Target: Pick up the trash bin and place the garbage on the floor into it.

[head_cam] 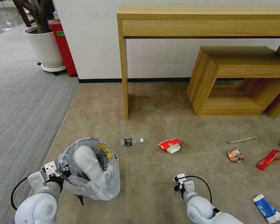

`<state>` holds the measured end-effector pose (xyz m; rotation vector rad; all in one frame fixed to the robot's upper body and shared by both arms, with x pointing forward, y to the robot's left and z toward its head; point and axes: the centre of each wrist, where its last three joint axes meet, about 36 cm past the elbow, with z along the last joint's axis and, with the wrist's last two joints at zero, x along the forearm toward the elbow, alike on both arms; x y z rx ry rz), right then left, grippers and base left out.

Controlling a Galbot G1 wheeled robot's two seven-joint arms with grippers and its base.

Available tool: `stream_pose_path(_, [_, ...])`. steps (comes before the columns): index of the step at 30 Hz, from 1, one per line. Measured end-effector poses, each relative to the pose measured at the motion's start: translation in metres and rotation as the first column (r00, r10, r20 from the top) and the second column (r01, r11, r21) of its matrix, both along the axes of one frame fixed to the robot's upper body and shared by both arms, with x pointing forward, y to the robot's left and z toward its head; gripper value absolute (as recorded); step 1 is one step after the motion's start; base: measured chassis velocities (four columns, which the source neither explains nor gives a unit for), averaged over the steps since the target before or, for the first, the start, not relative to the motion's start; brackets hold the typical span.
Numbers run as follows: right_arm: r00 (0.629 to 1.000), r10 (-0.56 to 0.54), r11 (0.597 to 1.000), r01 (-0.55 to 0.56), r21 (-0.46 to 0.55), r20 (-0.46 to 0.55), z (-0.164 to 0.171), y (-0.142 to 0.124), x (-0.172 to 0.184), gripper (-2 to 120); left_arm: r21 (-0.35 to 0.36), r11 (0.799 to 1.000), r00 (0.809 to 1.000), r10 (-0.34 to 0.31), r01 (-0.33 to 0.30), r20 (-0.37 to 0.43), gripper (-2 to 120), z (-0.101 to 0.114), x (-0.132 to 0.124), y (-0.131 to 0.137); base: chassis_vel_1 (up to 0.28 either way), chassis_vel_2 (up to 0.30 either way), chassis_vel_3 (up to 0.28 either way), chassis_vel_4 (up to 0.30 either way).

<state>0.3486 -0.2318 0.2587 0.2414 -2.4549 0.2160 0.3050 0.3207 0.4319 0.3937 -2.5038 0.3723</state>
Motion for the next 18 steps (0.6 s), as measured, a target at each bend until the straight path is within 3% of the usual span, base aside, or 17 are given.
stream_pose_path(2, [0.992,0.061,0.994,-0.07,0.085,0.108,0.015,-0.002,0.01,0,0.002,1.0,1.0,-0.002,0.002,0.005,1,0.002,0.0,0.0,0.0,0.0,0.0,0.0])
stream_pose_path(4, [0.985,0.08,0.988,-0.098,0.115,0.152,0.022,-0.002,0.014,0,0.002,1.0,1.0,-0.003,0.003,0.007,1,0.003,0.0,0.0,0.0,0.0,0.0,0.0])
stream_pose_path(6, [0.95,0.137,0.96,-0.198,0.2,0.28,0.045,-0.002,0.027,0,0.003,1.0,1.0,-0.005,0.005,0.009,1,0.004,-0.001,0.0,0.0,0.0,0.0,0.0])
stream_pose_path(7, [0.95,0.137,0.96,-0.198,0.2,0.28,0.045,-0.002,0.027,0,0.003,1.0,1.0,-0.005,0.005,0.009,1,0.004,-0.001,0.0,0.0,0.0,0.0,0.0])
stream_pose_path(10, [0.842,0.222,0.868,-0.401,0.294,0.493,0.088,0.003,0.048,0,0.003,1.0,1.0,-0.012,0.012,0.011,1,0.007,-0.003,-0.001,0.0,0.0,0.0,0.0])
stream_pose_path(11, [0.842,0.222,0.868,-0.401,0.294,0.493,0.088,0.003,0.048,0,0.003,1.0,1.0,-0.012,0.012,0.011,1,0.007,-0.003,-0.001,0.0,0.0,0.0,0.0])
stream_pose_path(14, [0.739,0.263,0.746,-0.563,0.355,0.62,0.126,0.011,0.063,0,-0.004,1.0,1.0,-0.026,0.026,0.016,1,0.013,-0.005,-0.005,0.0,0.0,0.0,0.0])
stream_pose_path(15, [0.739,0.263,0.746,-0.563,0.355,0.62,0.126,0.011,0.063,0,-0.004,1.0,1.0,-0.026,0.026,0.016,1,0.013,-0.005,-0.005,0.0,0.0,0.0,0.0])
stream_pose_path(18, [0.637,0.302,0.619,-0.697,0.362,0.71,0.159,0.023,0.08,0,-0.009,0.999,0.999,-0.043,0.043,0.021,1,0.019,-0.007,-0.01,0.0,0.0,0.0,0.0])
